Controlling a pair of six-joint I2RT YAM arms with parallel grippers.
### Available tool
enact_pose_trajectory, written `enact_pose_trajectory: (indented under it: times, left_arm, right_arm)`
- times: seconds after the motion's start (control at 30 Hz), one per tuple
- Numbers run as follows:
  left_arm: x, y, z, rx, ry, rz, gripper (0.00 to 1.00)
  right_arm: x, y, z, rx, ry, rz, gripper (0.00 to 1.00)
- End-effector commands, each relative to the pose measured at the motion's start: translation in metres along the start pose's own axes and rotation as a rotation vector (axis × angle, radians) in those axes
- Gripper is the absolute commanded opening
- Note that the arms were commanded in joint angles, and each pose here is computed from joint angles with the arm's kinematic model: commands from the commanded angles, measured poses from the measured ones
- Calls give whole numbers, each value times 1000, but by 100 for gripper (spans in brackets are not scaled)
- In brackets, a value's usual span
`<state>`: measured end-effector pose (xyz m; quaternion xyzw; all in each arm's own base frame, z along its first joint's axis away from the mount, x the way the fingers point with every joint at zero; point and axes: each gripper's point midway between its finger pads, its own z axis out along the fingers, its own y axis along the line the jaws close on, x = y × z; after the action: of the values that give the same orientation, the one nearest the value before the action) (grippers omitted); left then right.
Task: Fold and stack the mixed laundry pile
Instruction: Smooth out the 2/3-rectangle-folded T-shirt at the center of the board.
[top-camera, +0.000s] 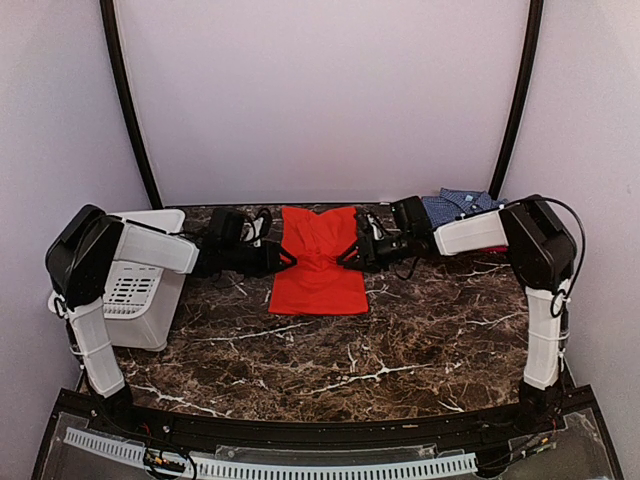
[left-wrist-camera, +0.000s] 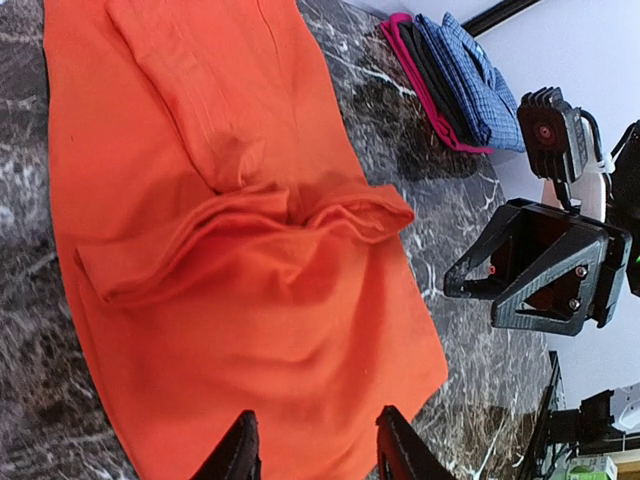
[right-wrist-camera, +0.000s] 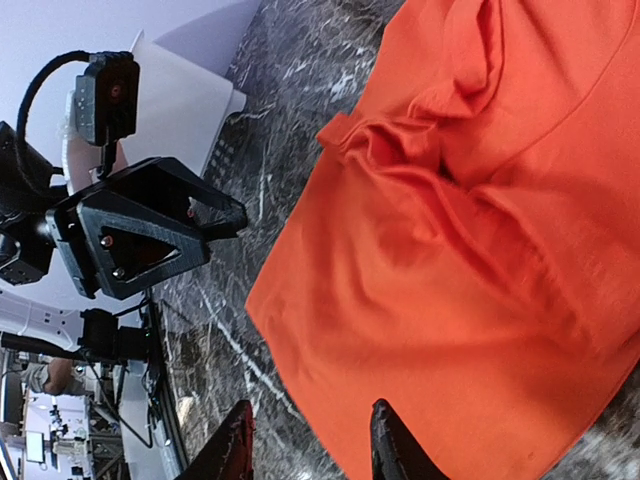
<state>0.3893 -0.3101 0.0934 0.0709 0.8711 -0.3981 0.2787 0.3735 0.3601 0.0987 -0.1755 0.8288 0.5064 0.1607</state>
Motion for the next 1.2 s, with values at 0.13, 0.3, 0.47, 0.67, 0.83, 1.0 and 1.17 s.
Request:
enact_pose_trajectory:
  times: [0.13, 0.3, 0.47, 0.67, 0.83, 1.0, 1.17]
  left_arm:
    - [-27, 21, 22, -47, -2, 20, 38]
    - [-30, 36, 34, -65, 10, 17, 37]
    - [-38, 48, 41, -92, 5, 22, 37]
    - [-64, 54, 47, -101, -27, 41, 38]
    - [-95, 58, 58, -94, -45, 58, 39]
    - [-119, 63, 54, -98, -78, 46, 39]
    - [-130, 43, 23, -106, -108, 61, 41]
  right_arm:
    - [-23, -46, 11, 100, 15, -5, 35]
    - [-27, -59, 18, 113, 32, -5, 34]
    - [-41, -79, 19, 144, 18, 1, 34]
    - [-66, -87, 14, 139, -25, -9, 34]
    - [-87, -90, 16, 137, -46, -21, 34]
    - [-118, -91, 6, 155, -90, -38, 35]
    - [-126, -58, -23, 159, -115, -78, 40]
